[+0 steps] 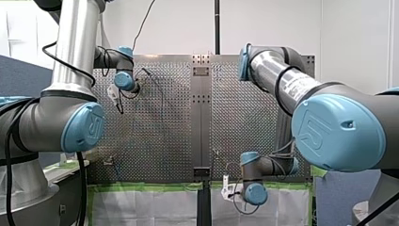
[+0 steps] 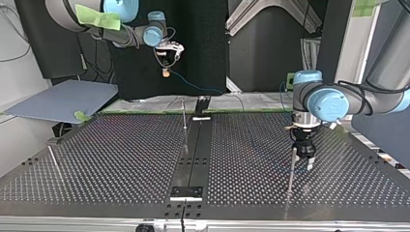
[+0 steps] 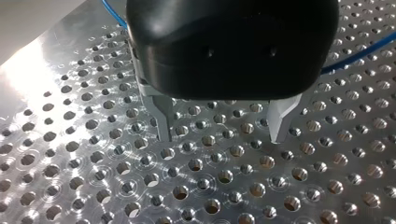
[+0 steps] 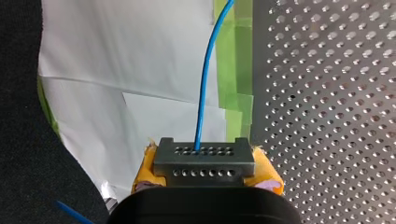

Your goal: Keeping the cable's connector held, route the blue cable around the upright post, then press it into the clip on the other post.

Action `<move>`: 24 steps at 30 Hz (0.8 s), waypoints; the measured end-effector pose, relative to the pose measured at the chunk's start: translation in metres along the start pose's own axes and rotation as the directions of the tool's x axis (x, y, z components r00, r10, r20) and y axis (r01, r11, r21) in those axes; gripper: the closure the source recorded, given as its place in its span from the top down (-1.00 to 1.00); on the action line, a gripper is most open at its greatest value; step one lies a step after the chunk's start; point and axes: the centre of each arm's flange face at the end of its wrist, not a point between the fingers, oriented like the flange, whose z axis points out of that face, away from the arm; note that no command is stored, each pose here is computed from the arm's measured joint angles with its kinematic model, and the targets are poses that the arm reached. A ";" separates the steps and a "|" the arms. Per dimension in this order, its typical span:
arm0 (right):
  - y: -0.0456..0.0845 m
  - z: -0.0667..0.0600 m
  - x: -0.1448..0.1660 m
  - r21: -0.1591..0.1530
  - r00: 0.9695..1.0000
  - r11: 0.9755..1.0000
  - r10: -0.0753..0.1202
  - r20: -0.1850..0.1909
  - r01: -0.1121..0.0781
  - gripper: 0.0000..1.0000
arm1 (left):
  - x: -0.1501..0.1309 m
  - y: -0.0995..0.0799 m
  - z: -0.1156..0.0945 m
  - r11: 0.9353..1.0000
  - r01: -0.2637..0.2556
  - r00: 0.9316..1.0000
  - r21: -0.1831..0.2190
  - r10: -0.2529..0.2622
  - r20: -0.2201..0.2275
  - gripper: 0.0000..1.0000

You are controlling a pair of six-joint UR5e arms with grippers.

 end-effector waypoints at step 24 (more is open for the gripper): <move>-0.004 -0.003 0.115 0.095 0.977 0.995 0.055 -0.206 -0.035 -1.00 | 0.003 -0.005 -0.002 1.000 0.001 1.000 0.009 -0.001 -0.006 1.00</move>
